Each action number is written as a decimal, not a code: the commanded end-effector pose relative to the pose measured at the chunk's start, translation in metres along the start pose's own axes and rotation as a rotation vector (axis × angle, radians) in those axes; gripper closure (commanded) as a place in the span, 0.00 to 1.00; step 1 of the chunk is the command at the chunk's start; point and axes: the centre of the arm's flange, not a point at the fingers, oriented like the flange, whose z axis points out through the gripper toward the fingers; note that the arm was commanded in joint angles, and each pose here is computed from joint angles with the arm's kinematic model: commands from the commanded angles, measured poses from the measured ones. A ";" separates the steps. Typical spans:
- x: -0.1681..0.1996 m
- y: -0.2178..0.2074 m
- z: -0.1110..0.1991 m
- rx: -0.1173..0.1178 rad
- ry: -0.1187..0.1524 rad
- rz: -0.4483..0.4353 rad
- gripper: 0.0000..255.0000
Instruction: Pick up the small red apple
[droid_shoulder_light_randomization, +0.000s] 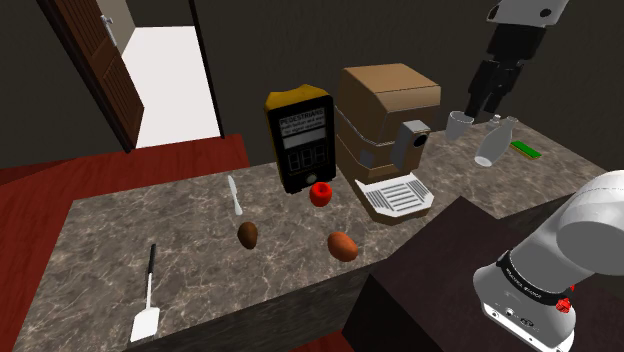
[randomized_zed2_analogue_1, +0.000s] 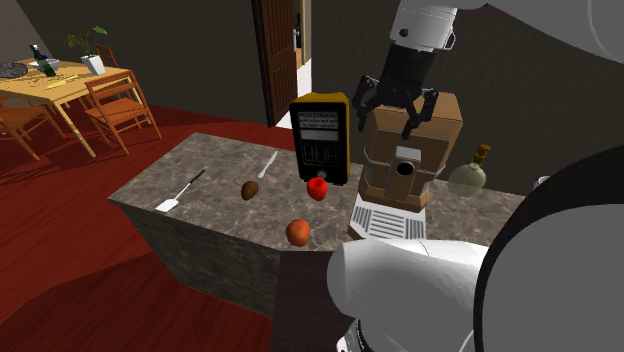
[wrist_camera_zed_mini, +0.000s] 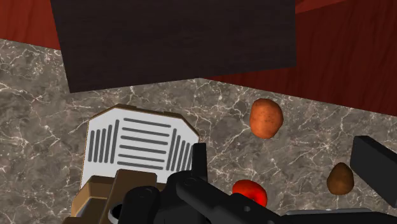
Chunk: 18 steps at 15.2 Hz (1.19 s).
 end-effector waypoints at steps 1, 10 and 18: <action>0.000 0.000 0.000 0.000 0.000 0.000 0.00; 0.070 -0.030 0.088 -0.062 0.051 -0.061 0.00; 0.134 -0.056 0.164 -0.117 0.097 -0.114 0.00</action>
